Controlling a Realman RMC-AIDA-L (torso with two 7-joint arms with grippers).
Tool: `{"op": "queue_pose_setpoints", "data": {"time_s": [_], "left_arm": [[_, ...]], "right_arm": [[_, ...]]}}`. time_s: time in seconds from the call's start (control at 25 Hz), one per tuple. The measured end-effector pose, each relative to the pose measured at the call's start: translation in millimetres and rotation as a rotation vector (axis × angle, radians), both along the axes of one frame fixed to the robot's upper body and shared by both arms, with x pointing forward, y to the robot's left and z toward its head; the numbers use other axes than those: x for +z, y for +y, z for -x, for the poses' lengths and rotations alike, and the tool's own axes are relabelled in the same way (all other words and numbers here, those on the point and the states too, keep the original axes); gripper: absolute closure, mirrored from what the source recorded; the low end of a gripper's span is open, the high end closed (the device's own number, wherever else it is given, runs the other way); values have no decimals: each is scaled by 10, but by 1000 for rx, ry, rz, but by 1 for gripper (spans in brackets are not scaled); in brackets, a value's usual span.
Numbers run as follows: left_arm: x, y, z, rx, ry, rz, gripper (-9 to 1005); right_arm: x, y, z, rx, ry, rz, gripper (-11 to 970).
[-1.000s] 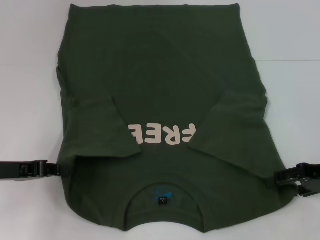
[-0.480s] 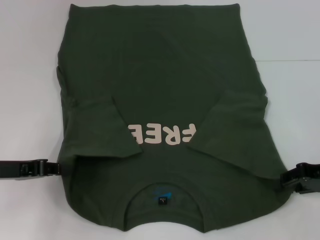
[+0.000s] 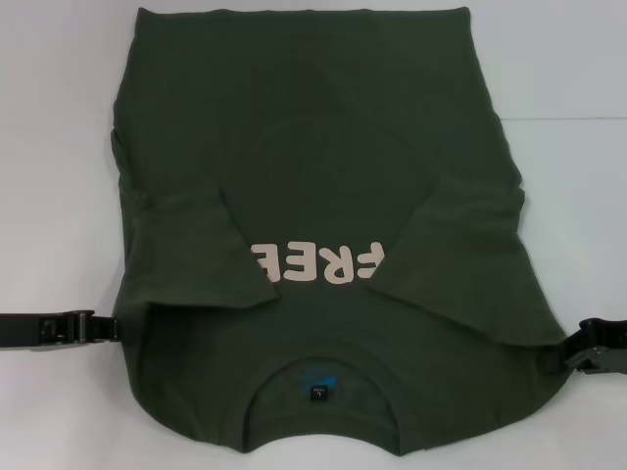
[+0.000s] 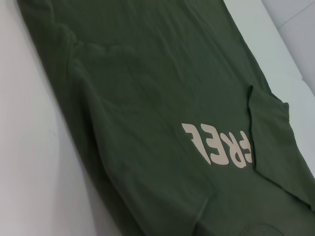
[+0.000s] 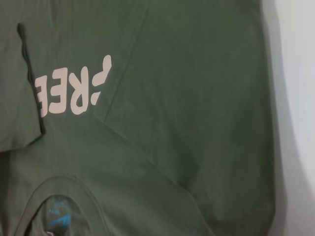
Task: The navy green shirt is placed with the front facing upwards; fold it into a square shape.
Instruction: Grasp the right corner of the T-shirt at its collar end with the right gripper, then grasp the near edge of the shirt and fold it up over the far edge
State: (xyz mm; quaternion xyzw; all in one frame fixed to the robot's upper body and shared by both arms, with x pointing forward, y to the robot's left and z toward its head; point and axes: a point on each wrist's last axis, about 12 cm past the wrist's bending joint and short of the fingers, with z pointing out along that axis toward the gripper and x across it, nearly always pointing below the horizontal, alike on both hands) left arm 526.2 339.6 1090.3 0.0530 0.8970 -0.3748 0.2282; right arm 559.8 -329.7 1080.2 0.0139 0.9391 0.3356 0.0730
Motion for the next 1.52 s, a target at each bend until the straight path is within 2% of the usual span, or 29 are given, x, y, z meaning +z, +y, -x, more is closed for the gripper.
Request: {"op": "queue_pose_setpoints", "data": {"time_s": [0.12, 0.76, 1.2, 1.52], "left_arm": [[2, 0, -2, 2, -3, 2, 919], [-35, 121, 82, 51, -13, 56, 916], [-103, 270, 270, 102, 5, 84, 914], [-135, 322, 406, 101, 33, 105, 913]], "right_arm": [[6, 2, -3, 11, -14, -4, 914], [71, -57, 120, 82, -162, -142, 913], [79, -298, 374, 86, -264, -227, 913], [61, -373, 580, 153, -312, -268, 914]]}}
